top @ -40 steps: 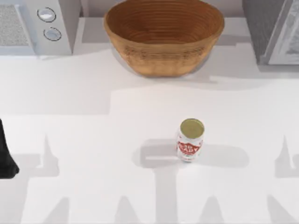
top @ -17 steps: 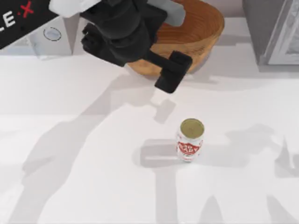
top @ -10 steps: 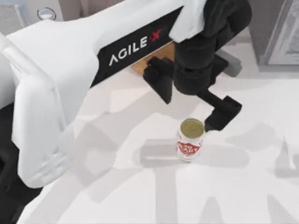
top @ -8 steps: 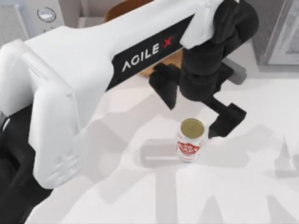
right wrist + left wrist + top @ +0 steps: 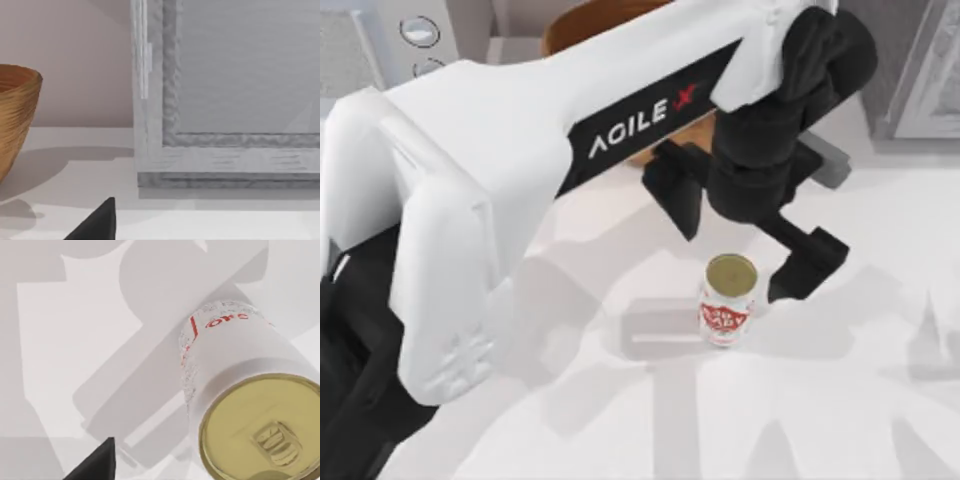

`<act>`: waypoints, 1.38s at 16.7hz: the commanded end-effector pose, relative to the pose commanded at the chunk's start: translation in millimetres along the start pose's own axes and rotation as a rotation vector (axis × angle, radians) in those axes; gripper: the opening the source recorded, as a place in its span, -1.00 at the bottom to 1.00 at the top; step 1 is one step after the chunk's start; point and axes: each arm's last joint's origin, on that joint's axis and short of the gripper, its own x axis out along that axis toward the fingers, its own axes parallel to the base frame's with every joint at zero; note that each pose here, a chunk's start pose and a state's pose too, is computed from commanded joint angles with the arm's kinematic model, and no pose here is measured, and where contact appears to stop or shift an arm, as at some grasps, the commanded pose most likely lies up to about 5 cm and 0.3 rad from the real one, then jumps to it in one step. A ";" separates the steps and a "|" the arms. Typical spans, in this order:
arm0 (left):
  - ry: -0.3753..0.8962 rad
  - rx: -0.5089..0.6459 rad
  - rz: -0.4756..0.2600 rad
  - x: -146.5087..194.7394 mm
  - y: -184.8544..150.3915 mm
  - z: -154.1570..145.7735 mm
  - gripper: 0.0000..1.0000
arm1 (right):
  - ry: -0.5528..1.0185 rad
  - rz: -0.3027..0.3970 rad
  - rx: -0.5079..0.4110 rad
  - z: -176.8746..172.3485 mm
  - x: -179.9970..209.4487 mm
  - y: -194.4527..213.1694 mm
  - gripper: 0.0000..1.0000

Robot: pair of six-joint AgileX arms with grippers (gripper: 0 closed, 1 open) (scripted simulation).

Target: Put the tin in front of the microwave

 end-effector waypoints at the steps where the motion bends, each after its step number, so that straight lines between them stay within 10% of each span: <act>1: 0.000 0.002 0.000 5.4 -0.6 0.4 1.00 | 0.000 0.000 0.000 0.0 0.0 0.0 1.00; 12: 0.001 0.002 0.000 55.7 -1.5 -0.6 1.00 | 0.000 0.000 0.000 0.0 0.0 0.0 1.00; 23: 0.001 0.002 0.000 55.7 -1.5 -0.6 -0.66 | 0.000 0.000 0.000 0.0 0.0 0.0 1.00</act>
